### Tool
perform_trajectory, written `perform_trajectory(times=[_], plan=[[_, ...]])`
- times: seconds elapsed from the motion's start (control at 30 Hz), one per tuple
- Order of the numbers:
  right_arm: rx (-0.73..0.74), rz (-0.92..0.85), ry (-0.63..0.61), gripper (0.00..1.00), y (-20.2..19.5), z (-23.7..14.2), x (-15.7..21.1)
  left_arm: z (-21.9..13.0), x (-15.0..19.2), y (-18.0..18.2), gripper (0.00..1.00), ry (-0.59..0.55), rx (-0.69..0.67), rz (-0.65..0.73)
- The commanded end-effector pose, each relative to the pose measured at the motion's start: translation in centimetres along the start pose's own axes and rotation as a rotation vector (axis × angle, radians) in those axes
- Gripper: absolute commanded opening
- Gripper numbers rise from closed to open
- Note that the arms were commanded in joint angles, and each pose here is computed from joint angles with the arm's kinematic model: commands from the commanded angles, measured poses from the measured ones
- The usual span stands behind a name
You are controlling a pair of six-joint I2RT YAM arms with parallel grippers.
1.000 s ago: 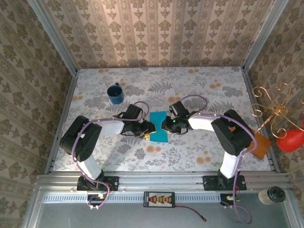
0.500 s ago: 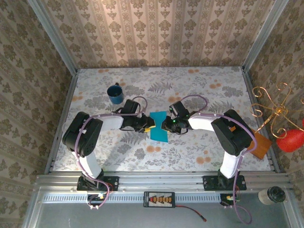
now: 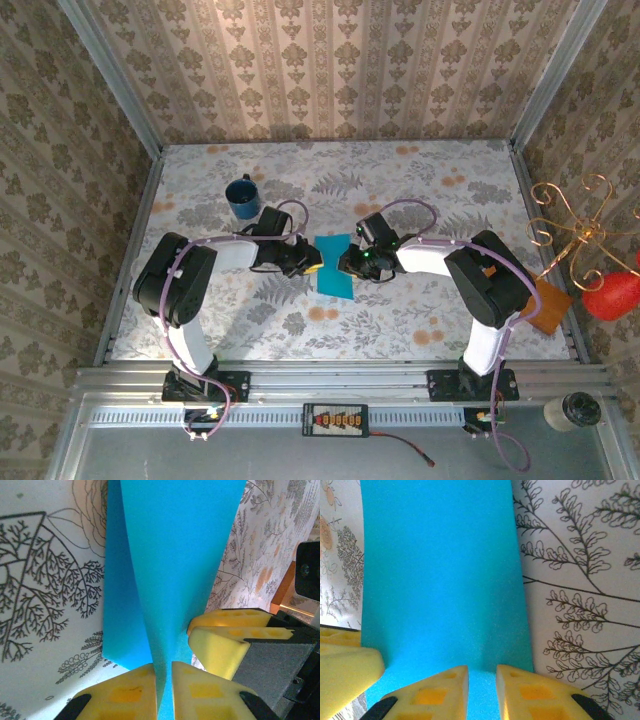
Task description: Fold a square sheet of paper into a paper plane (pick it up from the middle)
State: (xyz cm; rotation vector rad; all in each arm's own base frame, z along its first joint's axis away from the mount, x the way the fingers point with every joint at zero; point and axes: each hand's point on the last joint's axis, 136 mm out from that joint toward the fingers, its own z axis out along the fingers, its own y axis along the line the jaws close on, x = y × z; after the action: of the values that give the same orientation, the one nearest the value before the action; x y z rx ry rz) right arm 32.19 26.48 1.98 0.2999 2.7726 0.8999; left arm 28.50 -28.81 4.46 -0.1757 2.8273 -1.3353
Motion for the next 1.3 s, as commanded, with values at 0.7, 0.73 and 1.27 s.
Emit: perform_trajectory(times=[0.7, 0.73, 1.27], plan=[[0.074, -0.784, -0.395, 0.84, 5.2, -10.5, -2.5, -1.2, -0.1, 0.0, 0.02, -0.042, -0.028, -0.045], [0.102, -0.846, -0.404, 0.86, 5.1, -10.1, -1.9, -1.3, -0.2, -0.1, 0.01, -0.043, -0.026, -0.043], [0.233, -1.289, -0.267, 0.86, 5.1, -5.3, 6.4, -1.3, -0.3, 0.3, 0.02, -0.045, -0.054, -0.057]])
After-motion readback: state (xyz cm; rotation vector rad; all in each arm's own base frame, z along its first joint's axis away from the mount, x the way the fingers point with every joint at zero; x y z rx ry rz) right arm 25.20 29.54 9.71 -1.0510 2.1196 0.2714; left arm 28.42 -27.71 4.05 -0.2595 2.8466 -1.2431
